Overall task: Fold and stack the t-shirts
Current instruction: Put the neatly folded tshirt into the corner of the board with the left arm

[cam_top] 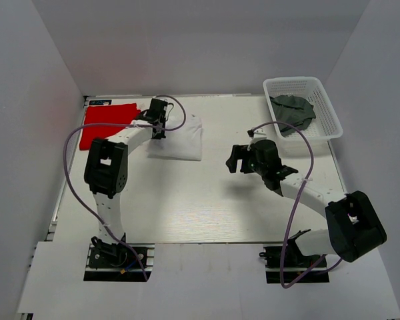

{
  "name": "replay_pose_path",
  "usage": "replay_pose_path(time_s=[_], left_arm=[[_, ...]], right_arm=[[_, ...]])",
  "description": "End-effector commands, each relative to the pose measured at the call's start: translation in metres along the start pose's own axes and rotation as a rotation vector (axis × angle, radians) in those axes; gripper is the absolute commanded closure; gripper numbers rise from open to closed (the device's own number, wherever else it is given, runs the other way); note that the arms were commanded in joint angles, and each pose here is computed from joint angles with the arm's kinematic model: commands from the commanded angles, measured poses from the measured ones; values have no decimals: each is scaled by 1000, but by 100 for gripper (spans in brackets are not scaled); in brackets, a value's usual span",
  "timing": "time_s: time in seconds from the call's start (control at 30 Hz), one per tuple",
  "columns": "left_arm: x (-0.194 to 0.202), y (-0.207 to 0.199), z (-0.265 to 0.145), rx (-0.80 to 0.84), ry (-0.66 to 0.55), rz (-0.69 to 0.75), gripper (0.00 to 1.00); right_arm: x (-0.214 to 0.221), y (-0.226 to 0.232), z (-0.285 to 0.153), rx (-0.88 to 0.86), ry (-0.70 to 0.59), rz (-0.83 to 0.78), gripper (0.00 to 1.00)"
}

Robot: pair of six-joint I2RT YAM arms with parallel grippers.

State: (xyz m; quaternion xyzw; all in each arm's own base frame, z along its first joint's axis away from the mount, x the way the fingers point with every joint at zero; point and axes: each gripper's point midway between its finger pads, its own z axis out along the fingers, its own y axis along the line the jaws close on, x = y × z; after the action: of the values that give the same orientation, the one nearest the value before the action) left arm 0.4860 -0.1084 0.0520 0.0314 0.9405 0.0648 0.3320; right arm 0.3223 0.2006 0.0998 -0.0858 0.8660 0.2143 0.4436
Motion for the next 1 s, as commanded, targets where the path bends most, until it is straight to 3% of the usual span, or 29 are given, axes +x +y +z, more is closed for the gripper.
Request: replay_pose_path(time_s=[0.0, 0.1, 0.23, 0.57, 0.97], left_arm=[[-70, 58, -62, -210, -257, 63, 100], [-84, 79, -75, -319, -337, 104, 100], [-93, 99, -85, -371, -354, 132, 100], [-132, 134, -109, -435, -407, 164, 100], [-151, 144, -151, -422, -481, 201, 100]], right_arm=[[-24, -5, 1, 27, -87, -28, 10], [-19, -5, 5, 25, -71, -22, 10], [-12, 1, 11, -15, -43, -17, 10], [-9, -4, 15, 9, -25, -30, 10], [2, 2, 27, -30, 34, -21, 10]])
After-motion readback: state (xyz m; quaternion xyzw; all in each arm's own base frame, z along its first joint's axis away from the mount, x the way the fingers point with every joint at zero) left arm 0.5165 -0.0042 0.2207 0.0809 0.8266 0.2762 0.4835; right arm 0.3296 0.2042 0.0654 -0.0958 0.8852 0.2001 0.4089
